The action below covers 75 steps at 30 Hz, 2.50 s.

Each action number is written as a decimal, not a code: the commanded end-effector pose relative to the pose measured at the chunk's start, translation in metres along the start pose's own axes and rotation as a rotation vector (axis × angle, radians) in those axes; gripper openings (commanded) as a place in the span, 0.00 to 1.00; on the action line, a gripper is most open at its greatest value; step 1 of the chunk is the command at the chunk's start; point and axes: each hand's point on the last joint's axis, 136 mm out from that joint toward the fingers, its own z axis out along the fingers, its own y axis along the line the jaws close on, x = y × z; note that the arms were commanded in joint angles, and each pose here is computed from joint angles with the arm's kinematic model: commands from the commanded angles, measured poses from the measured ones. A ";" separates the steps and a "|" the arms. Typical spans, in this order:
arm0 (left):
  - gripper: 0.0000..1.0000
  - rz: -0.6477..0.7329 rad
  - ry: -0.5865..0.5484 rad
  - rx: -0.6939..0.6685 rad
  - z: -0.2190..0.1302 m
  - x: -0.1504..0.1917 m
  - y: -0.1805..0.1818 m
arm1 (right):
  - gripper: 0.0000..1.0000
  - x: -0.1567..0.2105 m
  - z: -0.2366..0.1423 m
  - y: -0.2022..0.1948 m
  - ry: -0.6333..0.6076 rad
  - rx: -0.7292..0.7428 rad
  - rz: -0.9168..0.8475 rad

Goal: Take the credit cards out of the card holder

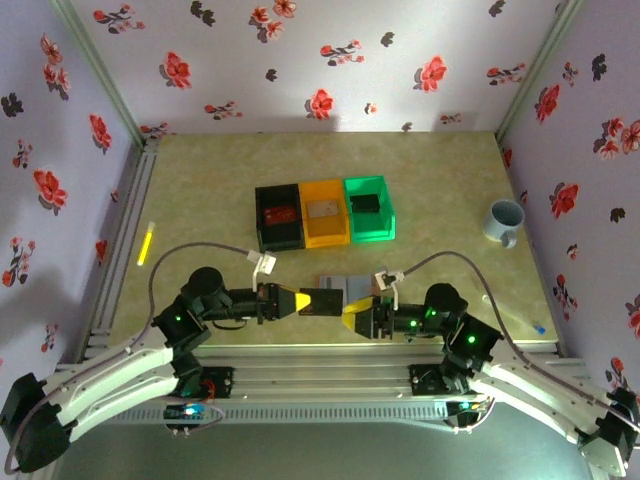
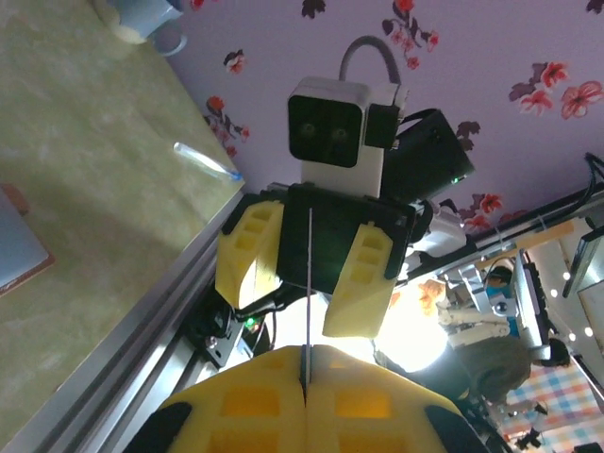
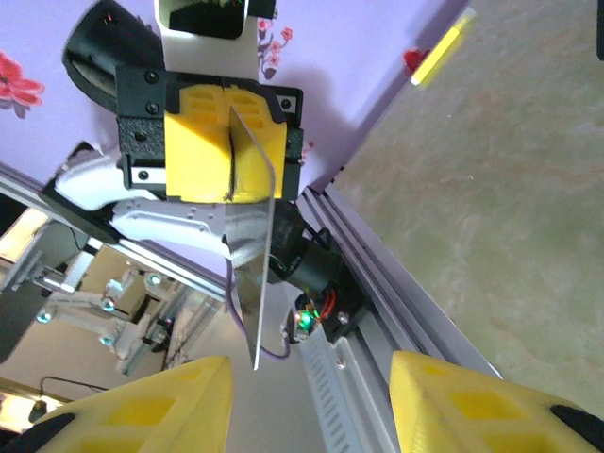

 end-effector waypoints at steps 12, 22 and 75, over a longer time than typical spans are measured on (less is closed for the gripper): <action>0.00 0.008 -0.086 0.073 0.000 -0.013 -0.014 | 0.38 -0.033 -0.001 0.022 -0.153 -0.085 -0.061; 0.00 0.008 -0.078 0.085 0.005 -0.012 -0.014 | 0.30 -0.037 0.004 0.024 -0.147 -0.101 -0.057; 1.00 0.271 -0.459 -1.279 -0.199 -0.150 0.097 | 0.00 -0.140 -0.072 -0.074 -0.227 0.618 0.087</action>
